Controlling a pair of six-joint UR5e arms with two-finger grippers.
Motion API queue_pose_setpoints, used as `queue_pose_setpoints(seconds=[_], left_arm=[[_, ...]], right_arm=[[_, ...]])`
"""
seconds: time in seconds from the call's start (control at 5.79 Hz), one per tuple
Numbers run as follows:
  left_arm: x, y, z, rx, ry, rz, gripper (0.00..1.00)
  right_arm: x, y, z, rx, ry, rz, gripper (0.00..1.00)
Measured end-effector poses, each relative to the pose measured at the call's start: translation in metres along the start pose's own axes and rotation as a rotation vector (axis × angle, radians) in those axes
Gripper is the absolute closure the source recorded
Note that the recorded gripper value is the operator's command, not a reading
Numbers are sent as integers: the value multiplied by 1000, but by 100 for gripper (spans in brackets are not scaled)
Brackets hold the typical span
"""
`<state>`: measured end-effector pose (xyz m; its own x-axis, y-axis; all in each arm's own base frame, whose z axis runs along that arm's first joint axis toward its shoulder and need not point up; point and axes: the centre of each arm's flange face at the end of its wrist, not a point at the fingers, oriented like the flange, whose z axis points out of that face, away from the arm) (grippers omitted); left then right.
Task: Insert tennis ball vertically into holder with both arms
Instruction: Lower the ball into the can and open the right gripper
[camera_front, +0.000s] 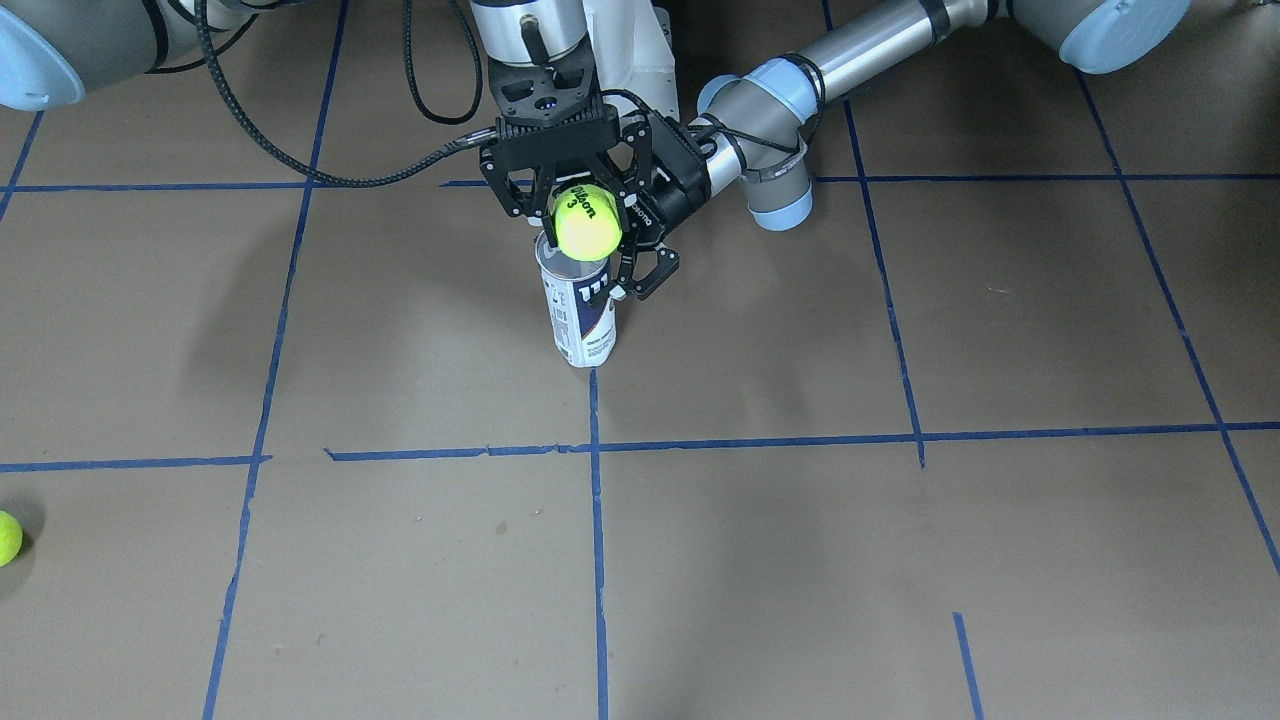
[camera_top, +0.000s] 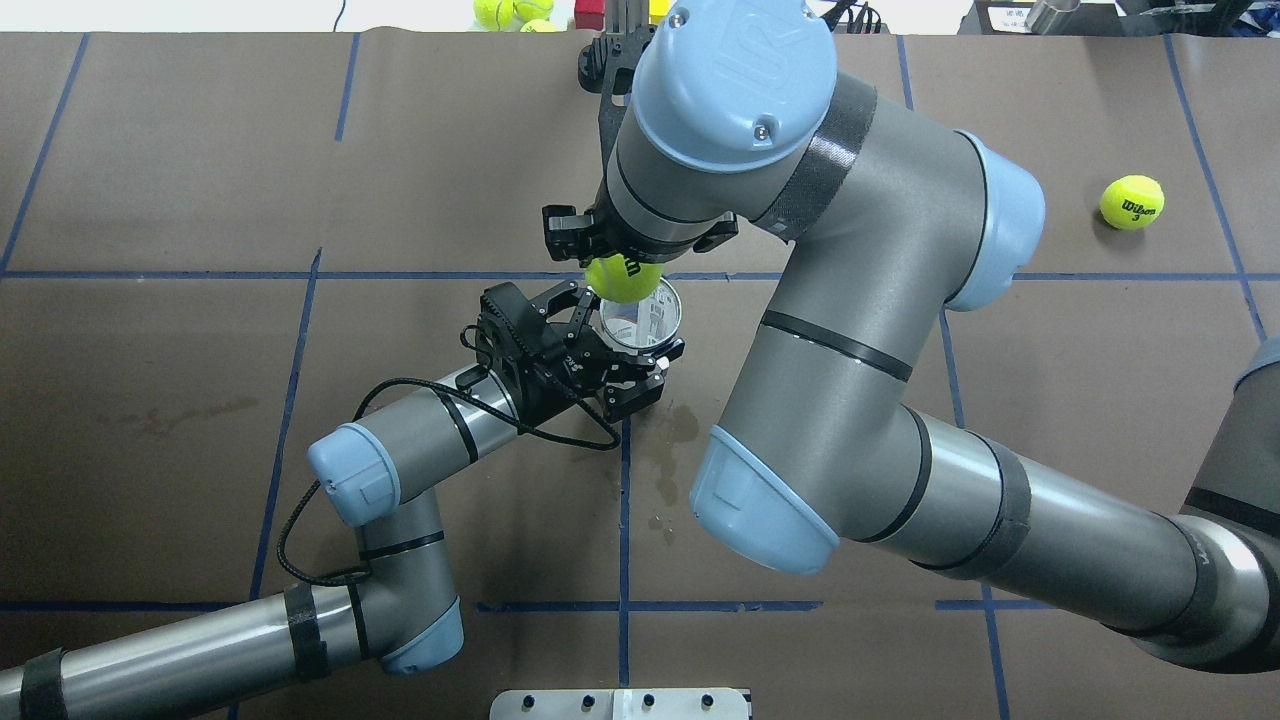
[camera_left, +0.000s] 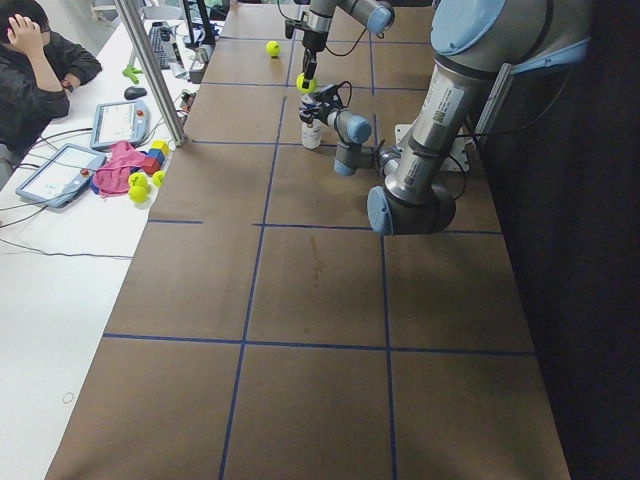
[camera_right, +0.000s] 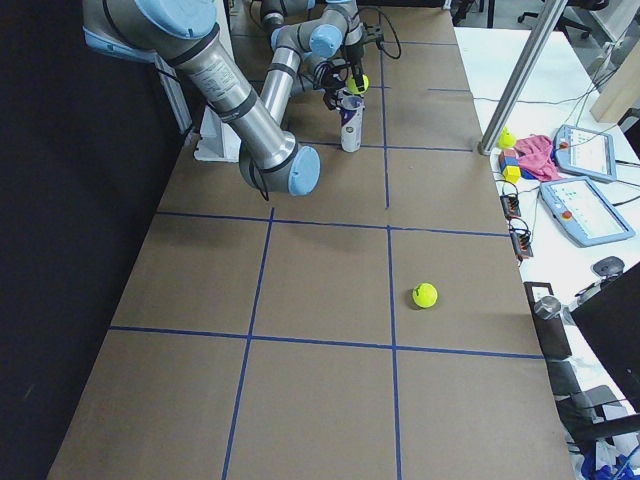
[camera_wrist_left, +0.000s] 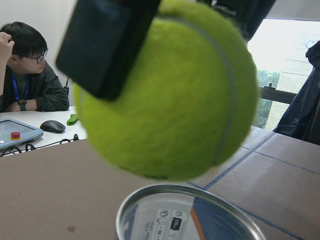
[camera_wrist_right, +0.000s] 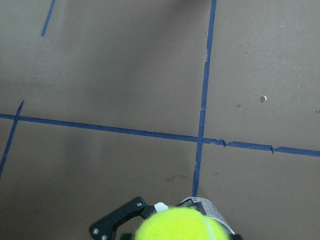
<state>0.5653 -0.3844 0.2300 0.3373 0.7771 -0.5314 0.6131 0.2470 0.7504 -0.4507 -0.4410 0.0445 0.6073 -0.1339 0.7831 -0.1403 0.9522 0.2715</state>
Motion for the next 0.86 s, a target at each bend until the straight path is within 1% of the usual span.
queue_pose_setpoints(seconds=[0.35, 0.52, 0.69, 0.86], left_arm=[[-1, -2, 0, 3, -2, 1, 6], [-1, -2, 0, 3, -3, 1, 6], [-2, -2, 0, 3, -3, 1, 6], [-2, -2, 0, 3, -3, 0, 6]], right_arm=[[3, 1, 2, -3, 5, 0, 77], [5, 2, 5, -6, 11, -1, 73], [8, 2, 8, -9, 15, -1, 21], [8, 3, 10, -10, 19, -1, 2]])
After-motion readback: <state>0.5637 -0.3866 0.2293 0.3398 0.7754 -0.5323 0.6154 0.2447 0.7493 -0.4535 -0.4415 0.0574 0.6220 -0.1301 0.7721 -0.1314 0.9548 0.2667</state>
